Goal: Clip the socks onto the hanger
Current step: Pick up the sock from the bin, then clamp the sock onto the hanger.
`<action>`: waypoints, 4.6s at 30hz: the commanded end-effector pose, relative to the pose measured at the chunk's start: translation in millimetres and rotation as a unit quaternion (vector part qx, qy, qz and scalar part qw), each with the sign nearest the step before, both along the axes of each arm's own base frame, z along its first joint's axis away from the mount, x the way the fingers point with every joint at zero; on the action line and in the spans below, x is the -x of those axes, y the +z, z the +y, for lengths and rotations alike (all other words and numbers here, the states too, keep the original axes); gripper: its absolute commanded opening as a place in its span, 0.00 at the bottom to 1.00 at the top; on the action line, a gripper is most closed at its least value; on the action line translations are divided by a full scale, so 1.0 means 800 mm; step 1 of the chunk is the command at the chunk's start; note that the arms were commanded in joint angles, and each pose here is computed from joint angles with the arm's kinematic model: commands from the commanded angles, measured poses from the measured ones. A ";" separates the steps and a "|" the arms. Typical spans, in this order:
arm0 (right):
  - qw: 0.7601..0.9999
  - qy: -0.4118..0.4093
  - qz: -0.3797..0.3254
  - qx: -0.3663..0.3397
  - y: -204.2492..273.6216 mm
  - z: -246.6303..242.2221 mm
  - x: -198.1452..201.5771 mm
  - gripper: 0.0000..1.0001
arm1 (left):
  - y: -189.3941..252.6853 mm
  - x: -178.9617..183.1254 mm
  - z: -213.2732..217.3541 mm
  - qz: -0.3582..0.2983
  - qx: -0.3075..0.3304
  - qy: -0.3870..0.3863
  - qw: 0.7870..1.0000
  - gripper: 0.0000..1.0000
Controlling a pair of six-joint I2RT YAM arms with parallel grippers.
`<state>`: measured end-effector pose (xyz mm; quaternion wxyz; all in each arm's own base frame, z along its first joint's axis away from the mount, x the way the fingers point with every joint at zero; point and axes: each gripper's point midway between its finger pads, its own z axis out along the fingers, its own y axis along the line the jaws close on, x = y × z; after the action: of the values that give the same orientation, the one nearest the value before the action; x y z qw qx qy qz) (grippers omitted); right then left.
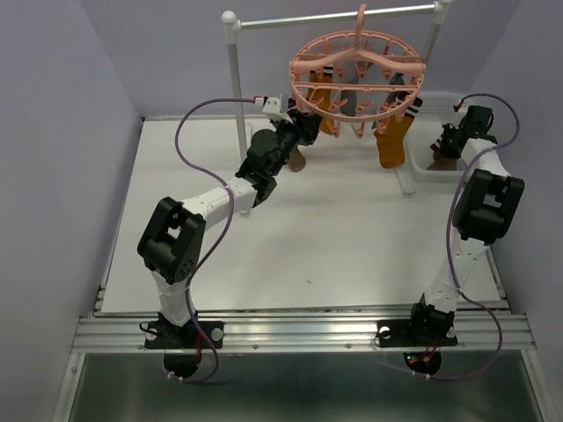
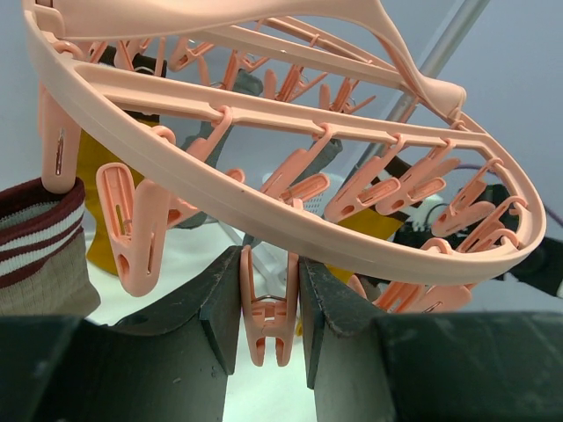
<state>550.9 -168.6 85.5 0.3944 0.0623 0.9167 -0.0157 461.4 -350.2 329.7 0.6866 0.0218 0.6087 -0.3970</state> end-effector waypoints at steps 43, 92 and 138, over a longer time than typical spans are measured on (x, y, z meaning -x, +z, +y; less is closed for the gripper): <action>0.681 0.325 -0.482 -0.445 0.501 0.300 0.312 0.01 | 0.091 0.005 0.031 -0.040 0.081 0.043 0.995 0.00; 0.799 0.204 -0.432 -0.365 0.304 0.488 0.170 0.01 | 0.123 0.004 0.033 -0.017 0.150 0.050 0.987 0.00; 0.704 0.288 -0.573 -0.304 0.330 0.500 0.208 0.01 | 0.086 0.028 0.034 0.062 0.179 0.022 0.982 0.00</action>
<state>409.9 242.4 277.0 0.7088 -0.0784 0.5633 0.4172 454.2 -332.3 369.2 0.6391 -0.1326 0.5957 -0.4681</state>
